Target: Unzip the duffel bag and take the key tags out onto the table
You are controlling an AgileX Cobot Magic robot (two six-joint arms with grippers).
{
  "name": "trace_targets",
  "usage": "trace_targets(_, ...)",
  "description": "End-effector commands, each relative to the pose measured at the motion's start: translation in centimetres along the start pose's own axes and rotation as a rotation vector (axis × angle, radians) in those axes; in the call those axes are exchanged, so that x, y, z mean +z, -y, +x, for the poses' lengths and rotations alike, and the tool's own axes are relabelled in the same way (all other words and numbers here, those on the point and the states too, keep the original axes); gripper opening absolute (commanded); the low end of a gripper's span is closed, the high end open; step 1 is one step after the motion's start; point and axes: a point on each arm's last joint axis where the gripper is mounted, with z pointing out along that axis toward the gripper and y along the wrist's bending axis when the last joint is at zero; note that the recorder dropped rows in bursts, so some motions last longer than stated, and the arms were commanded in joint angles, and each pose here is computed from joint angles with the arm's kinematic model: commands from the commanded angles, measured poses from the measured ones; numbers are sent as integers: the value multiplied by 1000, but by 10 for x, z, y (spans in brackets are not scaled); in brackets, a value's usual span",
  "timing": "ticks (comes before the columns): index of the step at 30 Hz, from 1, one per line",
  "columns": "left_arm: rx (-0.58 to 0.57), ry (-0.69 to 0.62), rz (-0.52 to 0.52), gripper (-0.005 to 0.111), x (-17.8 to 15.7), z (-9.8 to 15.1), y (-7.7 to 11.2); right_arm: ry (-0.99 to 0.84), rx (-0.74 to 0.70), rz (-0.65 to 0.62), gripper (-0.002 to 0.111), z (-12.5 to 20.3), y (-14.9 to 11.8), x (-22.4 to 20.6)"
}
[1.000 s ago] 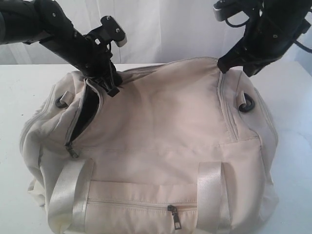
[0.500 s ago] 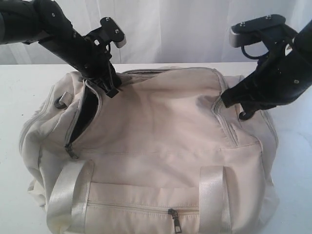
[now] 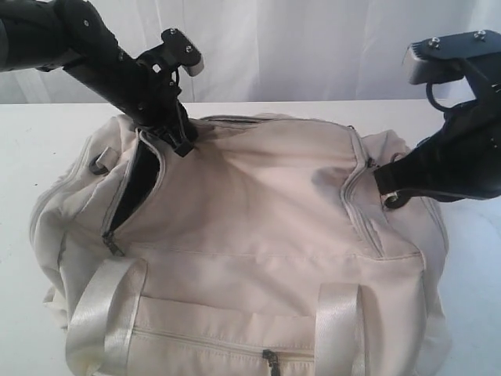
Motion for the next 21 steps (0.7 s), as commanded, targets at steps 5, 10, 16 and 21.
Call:
trace_targets(5, 43, -64, 101, 43, -26, -12, 2, 54, -18, 35, 0, -4, 5, 2)
trace_targets(10, 46, -41, 187, 74, -54, -36, 9, 36, -10, 32, 0, -6, 6, 11)
trace_targets(16, 239, 73, 235, 57, -76, -79, 34, 22, -7, 30, 0, -6, 6, 16)
trace_targets(21, 341, 121, 265, 43, -66, -102, 41, 22, -6, 29, 0, -6, 6, 16)
